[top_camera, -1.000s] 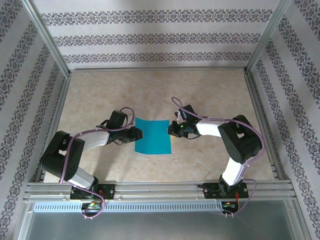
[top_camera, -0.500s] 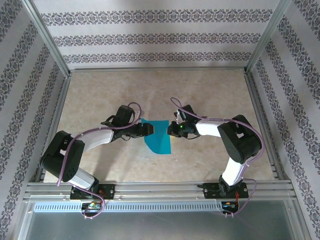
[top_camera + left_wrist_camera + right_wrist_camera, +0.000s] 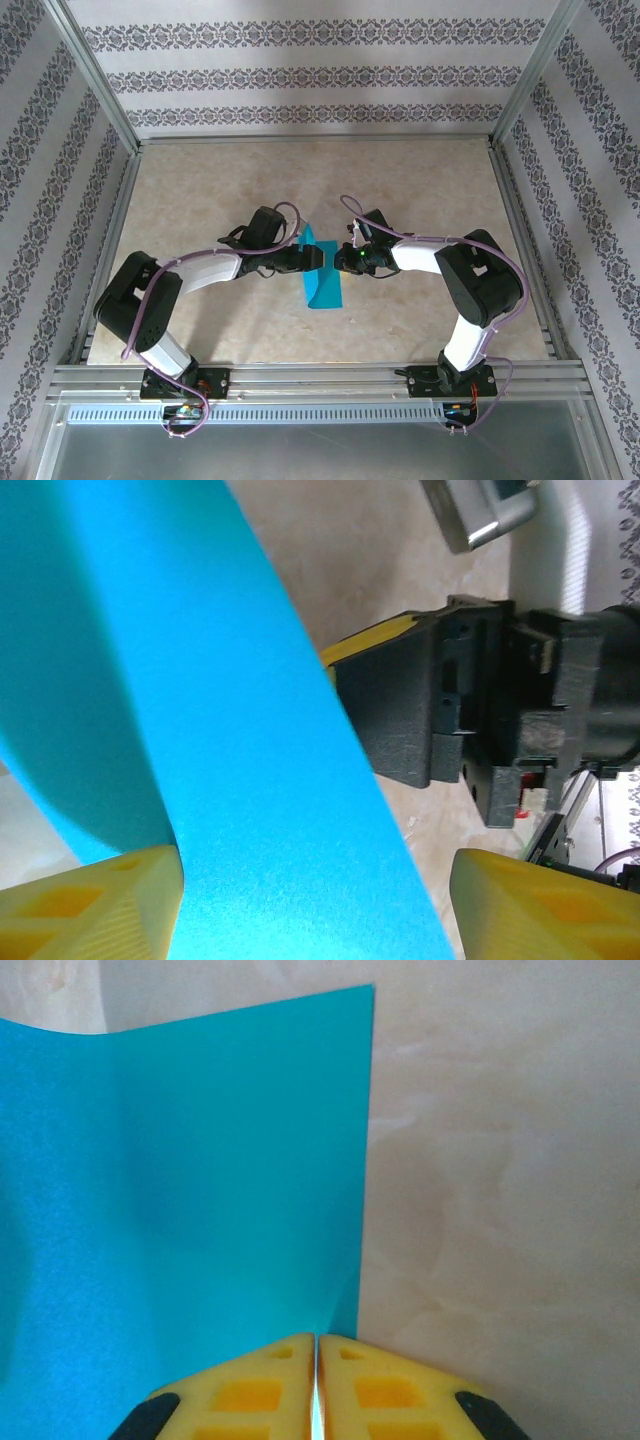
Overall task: Fold a paper plane with a square sheet of paper (fold left side to right side)
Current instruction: First fold in half a square sheet of paper at the center of the table.
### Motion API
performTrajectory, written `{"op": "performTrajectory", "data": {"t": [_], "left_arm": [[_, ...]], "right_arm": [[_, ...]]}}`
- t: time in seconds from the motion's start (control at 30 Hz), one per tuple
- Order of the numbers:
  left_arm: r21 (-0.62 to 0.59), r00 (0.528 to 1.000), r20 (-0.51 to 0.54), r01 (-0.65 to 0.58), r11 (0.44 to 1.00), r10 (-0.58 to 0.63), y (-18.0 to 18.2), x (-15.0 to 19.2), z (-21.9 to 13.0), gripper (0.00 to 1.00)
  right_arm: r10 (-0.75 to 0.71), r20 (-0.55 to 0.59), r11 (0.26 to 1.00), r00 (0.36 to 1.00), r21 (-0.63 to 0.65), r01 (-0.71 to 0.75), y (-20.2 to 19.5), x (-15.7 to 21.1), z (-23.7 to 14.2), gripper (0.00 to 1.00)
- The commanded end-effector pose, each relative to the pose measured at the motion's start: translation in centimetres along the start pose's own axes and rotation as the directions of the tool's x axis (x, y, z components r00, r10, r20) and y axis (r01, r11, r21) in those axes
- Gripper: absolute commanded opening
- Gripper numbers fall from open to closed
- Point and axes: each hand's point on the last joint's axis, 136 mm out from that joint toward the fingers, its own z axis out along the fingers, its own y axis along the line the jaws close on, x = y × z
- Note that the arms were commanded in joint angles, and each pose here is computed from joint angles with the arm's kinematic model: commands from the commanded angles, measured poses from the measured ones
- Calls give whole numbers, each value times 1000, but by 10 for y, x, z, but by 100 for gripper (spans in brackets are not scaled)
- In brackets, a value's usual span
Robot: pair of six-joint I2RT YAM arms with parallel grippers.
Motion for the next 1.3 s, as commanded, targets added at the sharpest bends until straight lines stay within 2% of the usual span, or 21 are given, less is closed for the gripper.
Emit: {"op": "performTrajectory", "data": {"t": [0.0, 0.2, 0.33, 0.43, 0.63, 0.73, 1.1, 1.27], "left_arm": [[27, 999, -6, -41, 999, 41, -12, -3, 6, 73], [26, 999, -20, -47, 999, 47, -12, 0, 13, 74], [3, 999, -27, -44, 999, 44, -6, 2, 15, 68], [-6, 999, -30, -40, 999, 40, -3, 3, 17, 56], [-43, 999, -41, -36, 998, 34, 6, 7, 20, 21], [-52, 999, -41, -28, 998, 26, 9, 7, 21, 12], [-66, 999, -42, -28, 997, 25, 12, 8, 21, 10], [-67, 999, -41, -27, 997, 25, 12, 8, 21, 10]], "right_arm": [[2, -40, 998, 999, 67, 0, -16, 13, 8, 16], [2, -34, 998, 999, 63, 1, -15, 12, 7, 17], [-4, -23, 999, 1000, 52, 5, -12, 10, 4, 17], [-8, -10, 999, 1000, 36, 8, -7, 8, 1, 17], [-11, 11, 1000, 1000, 14, 11, 1, 2, -7, 18], [-12, 27, 1000, 1000, 17, 12, 1, -1, -11, 18], [-10, 103, 999, 995, 44, 5, -11, -13, -46, 30], [-21, 133, 1000, 991, 10, 20, -11, -12, -66, 41]]}}
